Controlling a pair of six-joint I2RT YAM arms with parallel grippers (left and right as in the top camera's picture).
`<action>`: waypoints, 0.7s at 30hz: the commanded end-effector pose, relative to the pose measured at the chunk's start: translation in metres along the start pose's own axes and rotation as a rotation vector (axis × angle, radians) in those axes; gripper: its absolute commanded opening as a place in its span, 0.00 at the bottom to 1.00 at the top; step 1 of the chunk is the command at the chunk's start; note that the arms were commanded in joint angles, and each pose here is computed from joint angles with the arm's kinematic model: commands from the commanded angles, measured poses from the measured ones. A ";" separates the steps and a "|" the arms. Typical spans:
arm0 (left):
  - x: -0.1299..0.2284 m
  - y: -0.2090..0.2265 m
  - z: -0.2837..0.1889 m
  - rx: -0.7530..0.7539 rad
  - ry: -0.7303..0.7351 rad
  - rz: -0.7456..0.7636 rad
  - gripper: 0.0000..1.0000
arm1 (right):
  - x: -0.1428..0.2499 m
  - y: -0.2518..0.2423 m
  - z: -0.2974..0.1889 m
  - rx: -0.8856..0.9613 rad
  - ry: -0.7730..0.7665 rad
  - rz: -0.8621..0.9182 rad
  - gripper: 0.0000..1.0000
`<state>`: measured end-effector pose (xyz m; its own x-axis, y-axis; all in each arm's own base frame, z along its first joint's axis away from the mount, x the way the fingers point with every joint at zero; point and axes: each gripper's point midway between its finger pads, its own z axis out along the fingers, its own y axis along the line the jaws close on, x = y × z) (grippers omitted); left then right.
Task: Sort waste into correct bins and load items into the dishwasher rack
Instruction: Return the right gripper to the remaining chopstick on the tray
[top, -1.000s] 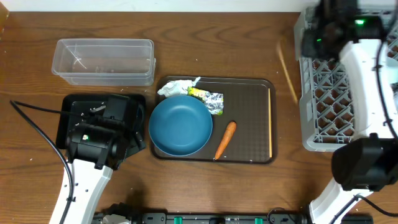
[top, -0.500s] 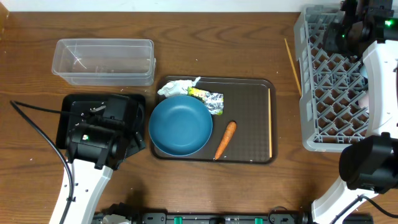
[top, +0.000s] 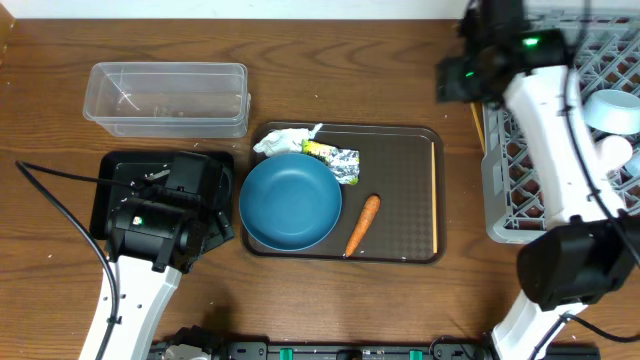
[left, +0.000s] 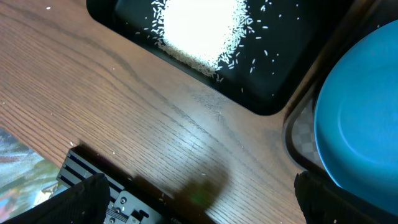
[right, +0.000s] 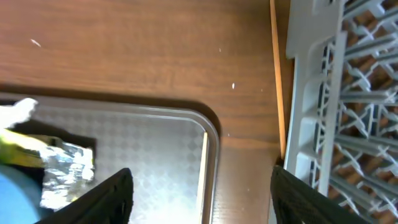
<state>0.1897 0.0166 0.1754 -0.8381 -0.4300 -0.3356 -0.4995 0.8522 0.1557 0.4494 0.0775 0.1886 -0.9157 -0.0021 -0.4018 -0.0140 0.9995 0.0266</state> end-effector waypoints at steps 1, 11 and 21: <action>-0.003 0.002 -0.002 -0.005 -0.010 -0.020 0.98 | 0.010 -0.015 0.025 0.194 0.029 0.013 0.74; -0.003 0.002 -0.002 -0.005 -0.010 -0.020 0.98 | 0.010 -0.025 0.097 0.251 0.088 -0.053 0.78; -0.003 0.002 -0.002 -0.005 -0.010 -0.020 0.98 | -0.007 -0.046 0.118 0.273 0.033 -0.029 0.92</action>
<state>0.1897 0.0166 0.1754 -0.8381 -0.4300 -0.3356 -0.4995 0.8522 0.1557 0.5009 0.0575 0.0862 -0.9278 -0.0545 -0.3691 0.0249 0.9780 -0.2069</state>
